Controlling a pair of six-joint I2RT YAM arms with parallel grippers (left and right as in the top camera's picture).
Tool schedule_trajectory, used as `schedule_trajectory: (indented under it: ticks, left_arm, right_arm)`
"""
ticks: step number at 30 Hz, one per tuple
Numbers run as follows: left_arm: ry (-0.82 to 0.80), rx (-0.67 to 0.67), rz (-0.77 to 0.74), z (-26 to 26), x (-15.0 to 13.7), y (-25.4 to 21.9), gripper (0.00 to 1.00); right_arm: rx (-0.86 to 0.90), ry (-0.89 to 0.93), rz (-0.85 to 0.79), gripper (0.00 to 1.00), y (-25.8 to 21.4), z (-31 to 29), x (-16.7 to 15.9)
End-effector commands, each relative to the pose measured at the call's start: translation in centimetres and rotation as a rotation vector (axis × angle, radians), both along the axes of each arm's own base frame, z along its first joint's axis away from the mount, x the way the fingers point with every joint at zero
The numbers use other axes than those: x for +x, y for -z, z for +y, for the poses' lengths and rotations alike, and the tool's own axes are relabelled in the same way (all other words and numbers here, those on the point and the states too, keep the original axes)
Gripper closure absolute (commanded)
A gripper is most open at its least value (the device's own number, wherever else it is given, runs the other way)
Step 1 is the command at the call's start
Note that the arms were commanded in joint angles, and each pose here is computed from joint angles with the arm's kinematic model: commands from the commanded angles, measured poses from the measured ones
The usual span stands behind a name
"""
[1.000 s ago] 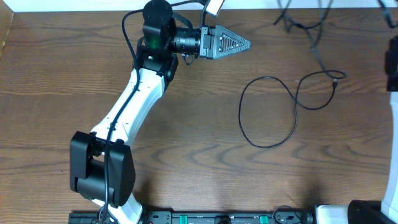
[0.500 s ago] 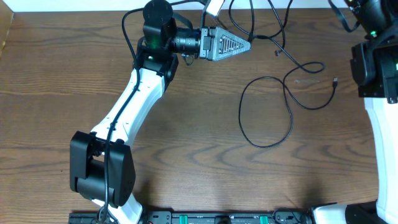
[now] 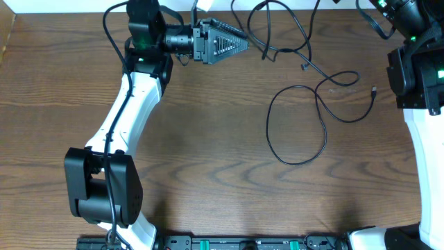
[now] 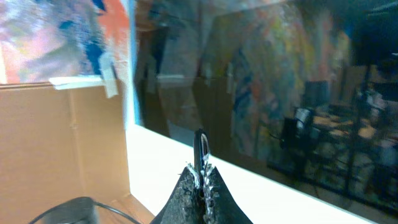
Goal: Untangle cables
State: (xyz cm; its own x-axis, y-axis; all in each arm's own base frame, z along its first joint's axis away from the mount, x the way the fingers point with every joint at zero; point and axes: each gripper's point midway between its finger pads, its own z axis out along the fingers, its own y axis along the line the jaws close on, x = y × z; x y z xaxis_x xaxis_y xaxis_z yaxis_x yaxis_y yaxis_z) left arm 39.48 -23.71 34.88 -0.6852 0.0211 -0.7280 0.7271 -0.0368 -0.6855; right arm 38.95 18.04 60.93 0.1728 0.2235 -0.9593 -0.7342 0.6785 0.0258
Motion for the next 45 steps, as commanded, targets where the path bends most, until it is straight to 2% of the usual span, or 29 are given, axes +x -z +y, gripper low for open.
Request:
schedule_trajectory:
  ticks: [1,4,7,10,12,13,14,15,16,20,23,27,34,38,45]
  left_arm:
    - [-0.075,0.008,-0.103,0.1,1.3,0.2,0.13]
    - [-0.153,0.056,-0.092,0.1,2.6,2.1,0.13]
    - [-0.172,0.053,-0.123,0.1,3.0,1.8,0.13]
    - [-0.227,0.062,-0.132,0.2,3.9,1.8,0.21]
    - [-0.247,0.059,-0.144,-0.1,4.2,1.5,0.22]
    - [-0.247,0.049,-0.160,-0.6,4.1,1.1,0.31]
    - [-0.262,0.044,-0.143,-0.9,4.3,0.9,0.48]
    - [-0.278,0.036,-0.122,-1.3,4.4,0.6,0.80]
    - [-0.283,0.032,-0.111,-1.5,4.5,0.5,0.92]
    - [-0.260,-0.001,-0.020,-2.0,3.7,-0.6,0.93]
    - [-0.156,-0.011,-0.041,-1.4,1.2,-2.3,0.92]
    - [-0.142,-0.023,-0.075,1.5,-0.6,-5.2,0.92]
    - [-0.305,-0.020,-0.238,10.3,-3.9,-11.9,0.92]
    - [-0.354,0.004,-0.273,13.4,-5.9,-13.6,0.92]
    - [-0.469,0.013,-0.288,16.6,-6.2,-14.7,0.92]
  right_arm:
    - [0.036,-0.122,0.013,0.99,-1.0,1.3,-1.9]
    - [0.049,-0.159,0.023,0.99,-1.1,1.7,-2.4]
    - [0.048,-0.171,0.024,0.99,-1.1,2.2,-2.6]
    - [0.048,-0.180,0.024,0.99,-1.1,2.5,-2.8]
    - [0.048,-0.183,0.025,0.99,-1.1,2.6,-2.9]
    - [0.048,-0.185,0.024,0.99,-1.1,2.7,-2.9]
    - [0.048,-0.185,0.024,0.99,-1.1,2.7,-2.9]
    - [0.049,-0.182,0.024,0.99,-1.1,2.7,-2.9]
    - [0.047,-0.181,0.023,0.99,-1.1,2.6,-2.8]
    - [0.029,-0.133,-0.006,0.99,-1.2,1.8,-2.2]
    - [-0.004,-0.001,0.017,0.99,0.0,-0.7,0.0]
    - [-0.071,0.136,0.092,0.99,2.6,-4.2,2.4]
    - [-0.177,0.331,0.239,0.99,7.4,-10.7,4.9]
    - [-0.207,0.534,0.353,0.99,10.3,-15.3,6.6]
    - [-0.378,0.797,0.641,0.99,19.6,-23.8,8.3]
